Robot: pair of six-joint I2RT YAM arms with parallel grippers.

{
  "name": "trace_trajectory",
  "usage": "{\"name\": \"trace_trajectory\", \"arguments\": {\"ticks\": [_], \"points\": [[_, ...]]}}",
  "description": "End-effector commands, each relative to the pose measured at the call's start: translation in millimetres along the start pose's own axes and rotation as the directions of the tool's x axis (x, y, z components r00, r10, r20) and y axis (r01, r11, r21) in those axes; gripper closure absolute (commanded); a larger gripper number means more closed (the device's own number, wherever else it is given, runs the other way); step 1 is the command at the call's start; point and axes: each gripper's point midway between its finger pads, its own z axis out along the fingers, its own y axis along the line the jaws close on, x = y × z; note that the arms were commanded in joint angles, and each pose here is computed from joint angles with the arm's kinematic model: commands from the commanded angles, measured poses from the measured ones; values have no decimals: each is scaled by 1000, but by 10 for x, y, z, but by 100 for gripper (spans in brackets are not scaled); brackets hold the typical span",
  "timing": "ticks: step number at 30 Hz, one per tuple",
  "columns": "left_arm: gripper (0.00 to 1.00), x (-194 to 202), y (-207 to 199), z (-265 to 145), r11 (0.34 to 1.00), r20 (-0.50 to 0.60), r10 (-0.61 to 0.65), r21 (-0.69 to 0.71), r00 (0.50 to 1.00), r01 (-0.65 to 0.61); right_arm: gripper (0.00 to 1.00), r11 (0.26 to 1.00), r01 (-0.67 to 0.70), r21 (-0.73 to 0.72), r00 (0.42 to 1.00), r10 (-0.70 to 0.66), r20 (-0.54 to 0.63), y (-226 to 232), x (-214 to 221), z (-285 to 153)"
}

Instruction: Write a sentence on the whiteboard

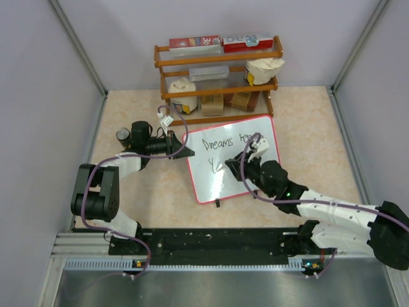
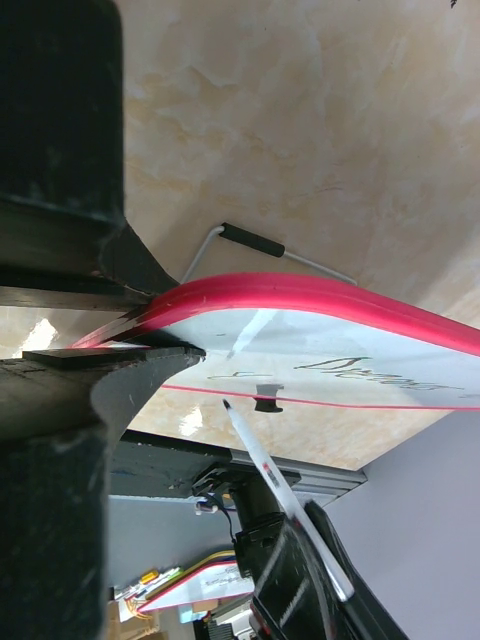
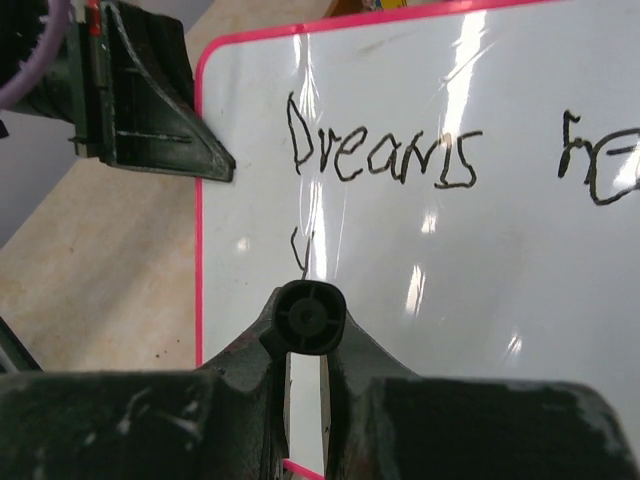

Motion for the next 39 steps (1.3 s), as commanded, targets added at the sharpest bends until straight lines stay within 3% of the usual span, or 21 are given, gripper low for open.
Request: {"name": "trace_trajectory", "arguments": {"ticks": [1, 9, 15, 39], "points": [[100, 70, 242, 18, 994, -8, 75, -81, 997, -76, 100, 999, -1, -35, 991, 6, 135, 155, -503, -111], [100, 63, 241, 15, 993, -8, 78, -84, 997, -79, 100, 998, -5, 55, 985, -5, 173, 26, -710, 19], [100, 67, 245, 14, 993, -9, 79, -86, 997, -79, 100, 999, -22, 37, 986, 15, 167, 76, -740, 168], [100, 77, 245, 10, 993, -12, 79, -88, 997, -80, 100, 995, -22, 93, 994, 12, 105, -75, -459, 332]]}}
